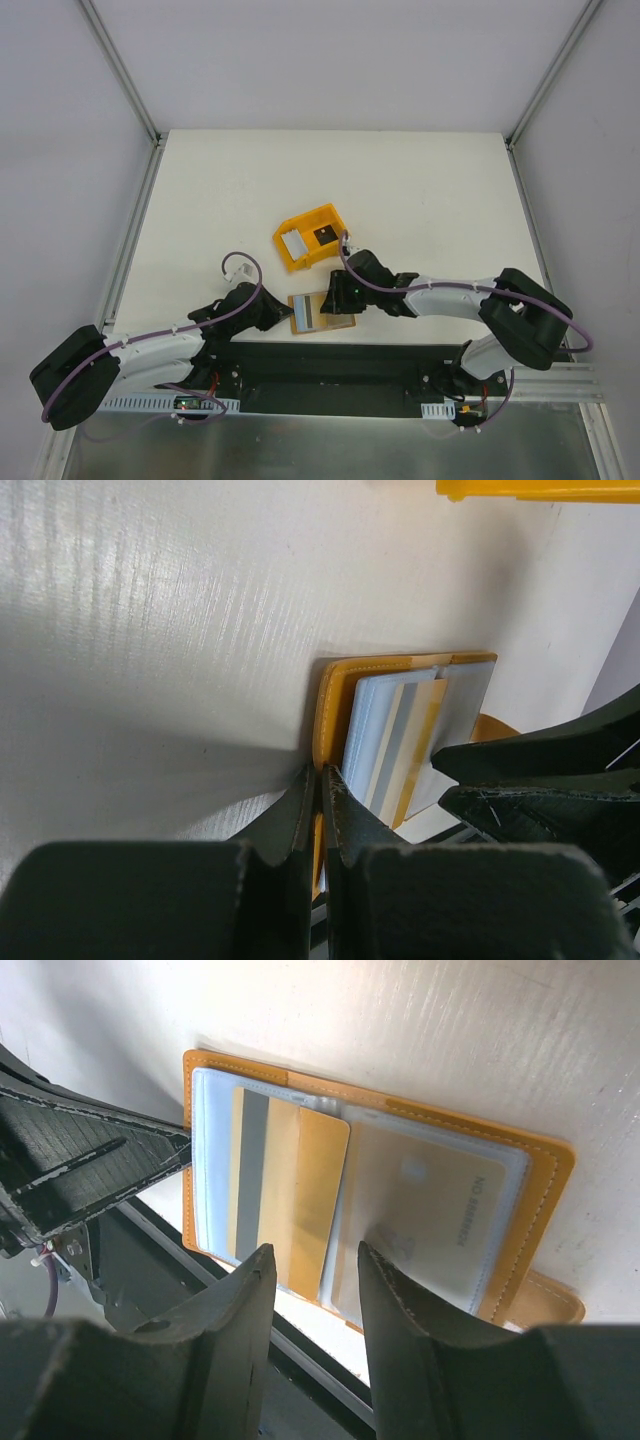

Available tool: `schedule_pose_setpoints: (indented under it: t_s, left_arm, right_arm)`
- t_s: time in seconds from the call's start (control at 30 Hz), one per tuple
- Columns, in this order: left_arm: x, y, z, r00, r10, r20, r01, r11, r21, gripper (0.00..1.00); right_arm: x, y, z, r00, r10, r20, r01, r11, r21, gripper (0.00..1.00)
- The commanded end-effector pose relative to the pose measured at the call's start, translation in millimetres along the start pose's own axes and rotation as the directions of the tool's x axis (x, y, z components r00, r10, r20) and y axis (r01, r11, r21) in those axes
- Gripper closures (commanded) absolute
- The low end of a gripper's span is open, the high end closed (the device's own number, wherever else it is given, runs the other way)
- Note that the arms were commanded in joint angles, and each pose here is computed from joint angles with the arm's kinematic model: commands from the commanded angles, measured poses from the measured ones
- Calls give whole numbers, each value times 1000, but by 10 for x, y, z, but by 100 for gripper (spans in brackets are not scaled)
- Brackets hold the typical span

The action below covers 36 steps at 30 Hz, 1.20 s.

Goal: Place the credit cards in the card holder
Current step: Insert the credit card into the card holder.

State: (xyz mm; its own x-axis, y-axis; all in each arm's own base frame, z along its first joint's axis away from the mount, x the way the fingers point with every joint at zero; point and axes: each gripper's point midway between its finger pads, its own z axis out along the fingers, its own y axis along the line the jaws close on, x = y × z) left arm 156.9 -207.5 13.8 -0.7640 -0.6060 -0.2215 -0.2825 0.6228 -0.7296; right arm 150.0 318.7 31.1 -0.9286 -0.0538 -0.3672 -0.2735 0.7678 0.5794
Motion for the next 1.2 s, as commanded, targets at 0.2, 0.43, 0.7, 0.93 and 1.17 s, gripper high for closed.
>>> schedule_pose_setpoints:
  t_s: [0.2,0.43,0.7,0.93,1.17]
  left_arm:
    - [23,164,13,999,49,-8,-50,997,-56,100]
    - [55,119,33,998,64,-28,-66,997,-46,100]
    - [64,89,54,997,66,-36,-67,997,-45,100]
    - [71,82,61,997,70,-41,-72,996,-45,100]
    - [74,65,64,997,67,-42,-68,997,-40,100]
  right_arm:
    - [-26,17,83,999,-33,-22,34,999,33,59]
    - [-35,131,187,996,-57,-66,57,998,6,59]
    - [-78,302,158,992,-116,-51,113,992,-56,59]
    - [-113,425,134,990,-135,-35,131,985,-113,58]
    - [-146,493,132,991,-133,-30,128,984,-125,60]
